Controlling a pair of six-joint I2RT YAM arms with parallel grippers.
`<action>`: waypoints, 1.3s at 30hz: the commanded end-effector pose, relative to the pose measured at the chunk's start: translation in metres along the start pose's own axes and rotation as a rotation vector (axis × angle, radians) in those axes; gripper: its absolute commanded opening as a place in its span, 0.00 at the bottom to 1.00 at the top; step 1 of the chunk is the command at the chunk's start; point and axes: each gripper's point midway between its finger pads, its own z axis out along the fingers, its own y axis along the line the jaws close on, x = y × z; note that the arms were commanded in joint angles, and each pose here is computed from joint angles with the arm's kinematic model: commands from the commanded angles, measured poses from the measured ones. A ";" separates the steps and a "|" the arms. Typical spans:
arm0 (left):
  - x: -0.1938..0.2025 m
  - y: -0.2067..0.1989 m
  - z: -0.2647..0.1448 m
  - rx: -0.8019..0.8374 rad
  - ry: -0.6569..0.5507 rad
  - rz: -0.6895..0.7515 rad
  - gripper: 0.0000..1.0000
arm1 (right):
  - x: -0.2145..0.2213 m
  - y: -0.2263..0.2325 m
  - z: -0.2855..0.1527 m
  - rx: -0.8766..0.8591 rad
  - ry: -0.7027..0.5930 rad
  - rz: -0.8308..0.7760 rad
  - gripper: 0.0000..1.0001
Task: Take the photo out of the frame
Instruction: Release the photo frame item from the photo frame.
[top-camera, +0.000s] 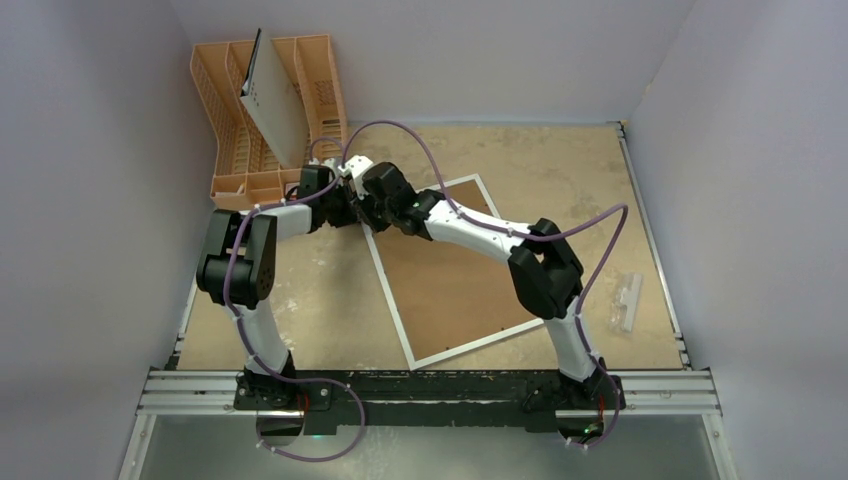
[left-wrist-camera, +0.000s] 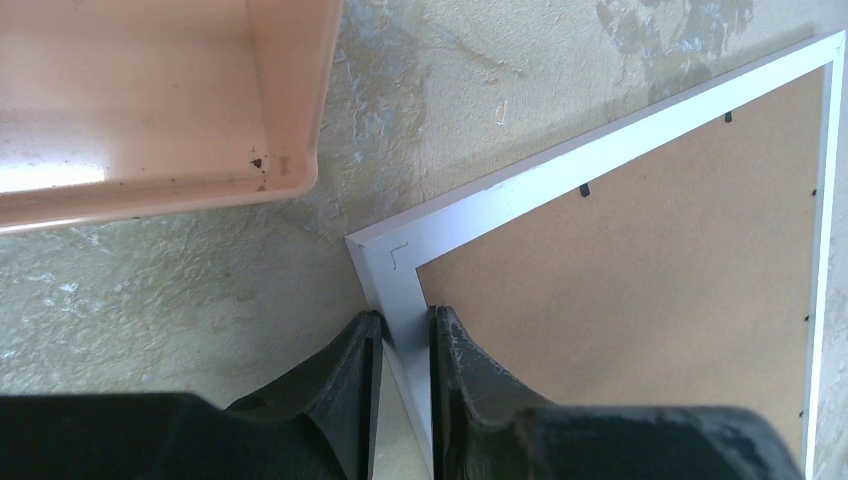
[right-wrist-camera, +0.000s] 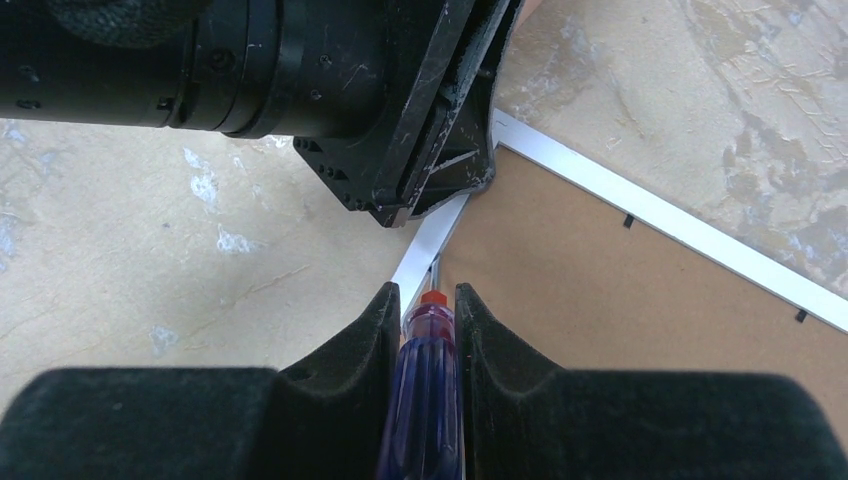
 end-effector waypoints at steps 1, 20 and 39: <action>0.042 0.024 0.015 -0.062 0.105 -0.012 0.15 | -0.016 0.049 -0.015 -0.120 -0.012 0.021 0.00; 0.044 0.025 0.013 -0.060 0.115 0.026 0.15 | -0.012 -0.024 -0.040 -0.249 -0.109 0.289 0.00; 0.044 0.023 0.012 -0.044 0.122 0.040 0.15 | -0.014 -0.072 -0.045 -0.235 -0.197 0.397 0.00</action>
